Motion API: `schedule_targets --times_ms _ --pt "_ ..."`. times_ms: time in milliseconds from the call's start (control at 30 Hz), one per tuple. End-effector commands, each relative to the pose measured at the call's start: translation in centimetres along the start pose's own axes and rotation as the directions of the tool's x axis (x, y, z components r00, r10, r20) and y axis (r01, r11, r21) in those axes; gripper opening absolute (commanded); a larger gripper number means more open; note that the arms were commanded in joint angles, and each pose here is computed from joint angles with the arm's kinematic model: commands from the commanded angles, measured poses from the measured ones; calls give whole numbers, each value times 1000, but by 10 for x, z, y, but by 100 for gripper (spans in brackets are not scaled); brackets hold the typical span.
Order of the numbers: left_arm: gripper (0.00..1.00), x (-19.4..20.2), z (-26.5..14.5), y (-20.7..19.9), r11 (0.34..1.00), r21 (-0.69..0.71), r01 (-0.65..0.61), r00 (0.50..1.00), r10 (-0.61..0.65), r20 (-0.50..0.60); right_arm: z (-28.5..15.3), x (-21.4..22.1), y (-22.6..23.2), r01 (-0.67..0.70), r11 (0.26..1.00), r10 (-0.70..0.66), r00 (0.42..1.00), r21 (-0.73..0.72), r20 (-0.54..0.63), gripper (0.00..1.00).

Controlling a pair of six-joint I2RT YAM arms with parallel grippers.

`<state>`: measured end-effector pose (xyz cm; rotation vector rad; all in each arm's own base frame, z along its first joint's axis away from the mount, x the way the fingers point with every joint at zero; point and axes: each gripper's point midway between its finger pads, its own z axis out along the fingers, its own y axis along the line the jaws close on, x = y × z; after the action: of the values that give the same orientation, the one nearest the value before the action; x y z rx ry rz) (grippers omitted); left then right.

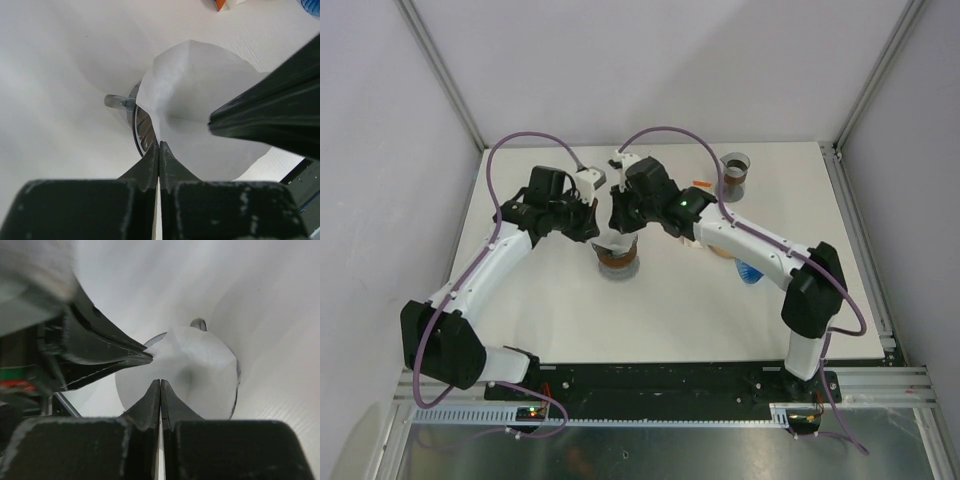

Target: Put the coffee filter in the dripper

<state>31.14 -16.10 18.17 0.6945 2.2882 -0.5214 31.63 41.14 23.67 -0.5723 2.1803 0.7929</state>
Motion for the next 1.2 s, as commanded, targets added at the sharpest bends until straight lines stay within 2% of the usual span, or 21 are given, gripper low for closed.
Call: schedule_targets --times_ms 0,167,300,467,700,967,1167 --pt "1 -11 0 0 999 15 -28 999 28 39 18 24 9 -32 997 27 997 -68 -76 0" --pt "12 -19 -4 2 999 2 -36 997 36 64 27 44 0 7 1000 -8 990 -5 -141 0" --pt "29 -24 -8 8 1000 -14 -28 996 29 84 29 52 -8 32 999 -25 986 39 -167 0" --pt "38 -36 -18 12 1000 -12 -14 992 15 129 29 58 -18 65 993 -46 980 94 -191 0" --pt "58 -50 -36 22 1000 1 22 981 -22 192 29 56 -20 112 985 -85 975 128 -204 0" --pt "70 -52 -59 54 993 -18 116 961 -108 253 35 50 -27 260 938 -187 937 230 -296 0" --pt "76 -41 -65 63 991 -58 122 961 -103 257 40 59 -26 344 908 -242 897 239 -371 0"
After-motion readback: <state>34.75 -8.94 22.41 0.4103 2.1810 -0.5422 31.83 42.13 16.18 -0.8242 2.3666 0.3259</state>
